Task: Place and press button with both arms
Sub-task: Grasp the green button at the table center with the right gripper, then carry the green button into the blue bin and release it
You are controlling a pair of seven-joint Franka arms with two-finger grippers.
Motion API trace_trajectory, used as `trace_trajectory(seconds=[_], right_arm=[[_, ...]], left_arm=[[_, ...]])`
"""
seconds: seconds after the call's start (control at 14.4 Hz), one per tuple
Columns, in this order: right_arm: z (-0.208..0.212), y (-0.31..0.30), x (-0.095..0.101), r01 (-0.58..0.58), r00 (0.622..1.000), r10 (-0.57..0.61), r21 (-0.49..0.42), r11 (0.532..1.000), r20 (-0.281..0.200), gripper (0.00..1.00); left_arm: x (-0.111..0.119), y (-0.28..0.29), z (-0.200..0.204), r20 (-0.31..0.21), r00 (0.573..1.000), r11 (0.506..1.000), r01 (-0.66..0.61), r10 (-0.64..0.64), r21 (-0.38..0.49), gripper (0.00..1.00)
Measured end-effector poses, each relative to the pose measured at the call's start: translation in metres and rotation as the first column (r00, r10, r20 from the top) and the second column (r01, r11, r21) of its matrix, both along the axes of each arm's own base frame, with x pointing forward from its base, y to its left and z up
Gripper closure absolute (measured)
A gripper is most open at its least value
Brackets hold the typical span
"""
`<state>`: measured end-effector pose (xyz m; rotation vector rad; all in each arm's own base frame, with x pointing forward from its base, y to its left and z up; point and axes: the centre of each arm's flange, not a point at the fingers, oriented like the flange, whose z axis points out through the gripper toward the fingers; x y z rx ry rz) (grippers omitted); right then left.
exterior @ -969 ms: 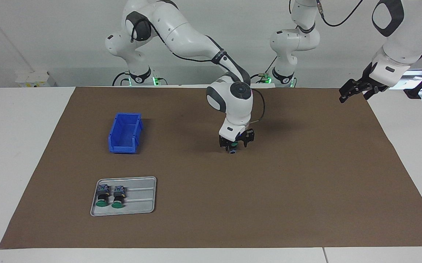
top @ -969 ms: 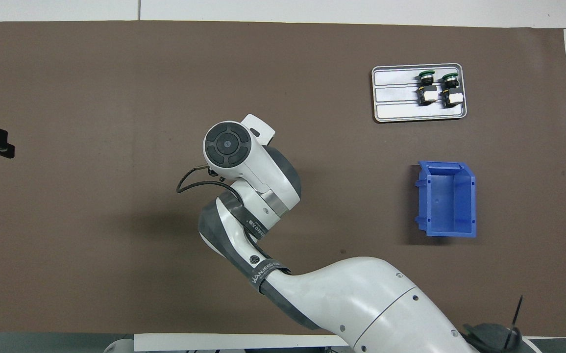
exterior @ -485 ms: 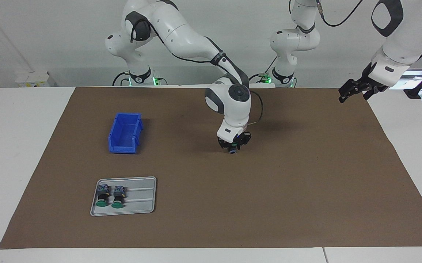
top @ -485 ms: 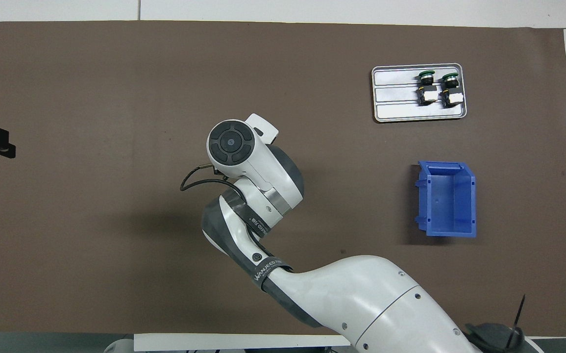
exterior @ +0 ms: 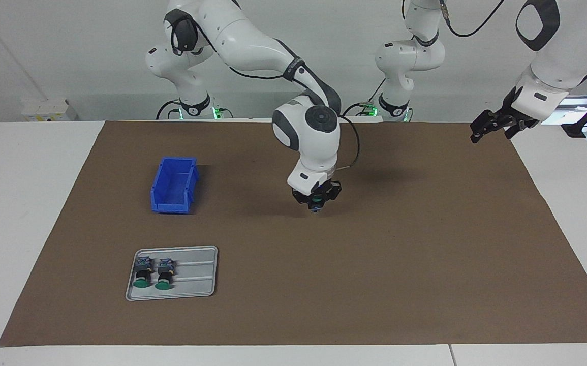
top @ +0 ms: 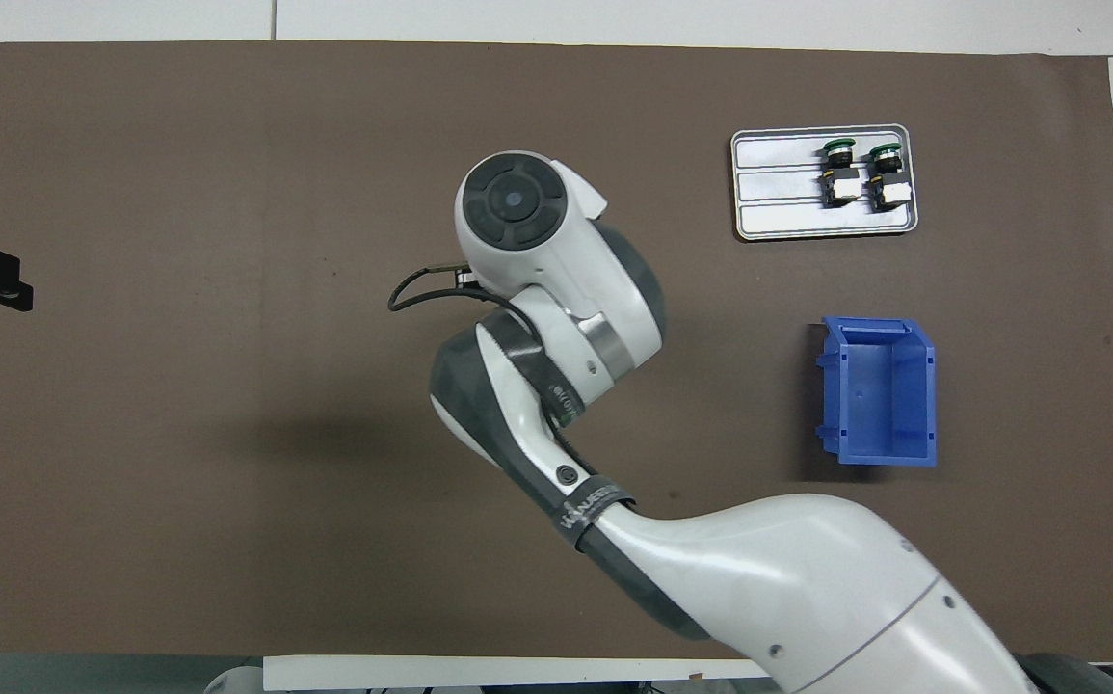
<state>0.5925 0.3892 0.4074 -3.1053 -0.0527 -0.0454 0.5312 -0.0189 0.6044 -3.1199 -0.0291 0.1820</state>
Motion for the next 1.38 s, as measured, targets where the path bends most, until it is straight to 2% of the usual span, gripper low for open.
trace_trajectory(seconds=[0.14, 0.21, 0.42, 0.55, 0.69, 0.83, 1.18, 1.38], right_arm=[[0.037, -0.083, 0.014, -0.023, 1.000, 0.023, -0.003, 1.000, -0.003, 0.64], [0.052, -0.131, 0.012, -0.031, 0.999, 0.031, -0.004, 0.999, -0.008, 0.64], [0.080, -0.271, -0.021, -0.045, 0.999, 0.045, 0.001, 0.999, -0.017, 0.64], [0.080, -0.329, -0.047, -0.035, 0.999, 0.035, 0.005, 0.999, -0.033, 0.64], [0.059, -0.359, -0.067, -0.022, 0.998, 0.022, 0.006, 1.000, -0.059, 0.64], [0.036, -0.369, -0.077, -0.020, 0.997, 0.020, 0.006, 1.000, -0.070, 0.64], [-0.003, -0.376, -0.093, -0.027, 0.994, 0.028, 0.006, 1.000, -0.103, 0.64], [-0.011, -0.377, -0.095, -0.030, 0.995, 0.031, 0.005, 1.000, -0.091, 0.64]], left_arm=[[0.000, 0.000, 0.000, 0.000, 1.000, 1.000, 0.000, 0.000, 0.000, 0.00], [0.000, 0.000, 0.000, 0.000, 1.000, 1.000, 0.000, 0.000, 0.000, 0.00], [0.000, 0.002, 0.000, 0.001, 1.000, 1.000, -0.005, 0.005, 0.000, 0.00], [0.000, 0.004, 0.000, 0.001, 1.000, 1.000, -0.008, 0.008, 0.000, 0.00], [0.000, 0.004, 0.000, 0.001, 1.000, 1.000, -0.008, 0.008, 0.000, 0.00], [0.000, 0.005, 0.001, 0.001, 1.000, 1.000, -0.008, 0.008, 0.000, 0.00], [-0.001, 0.004, 0.001, -0.001, 1.000, 1.000, -0.008, 0.008, 0.000, 0.00], [-0.004, 0.007, 0.006, 0.003, 1.000, 1.000, 0.009, -0.009, -0.002, 0.00]])
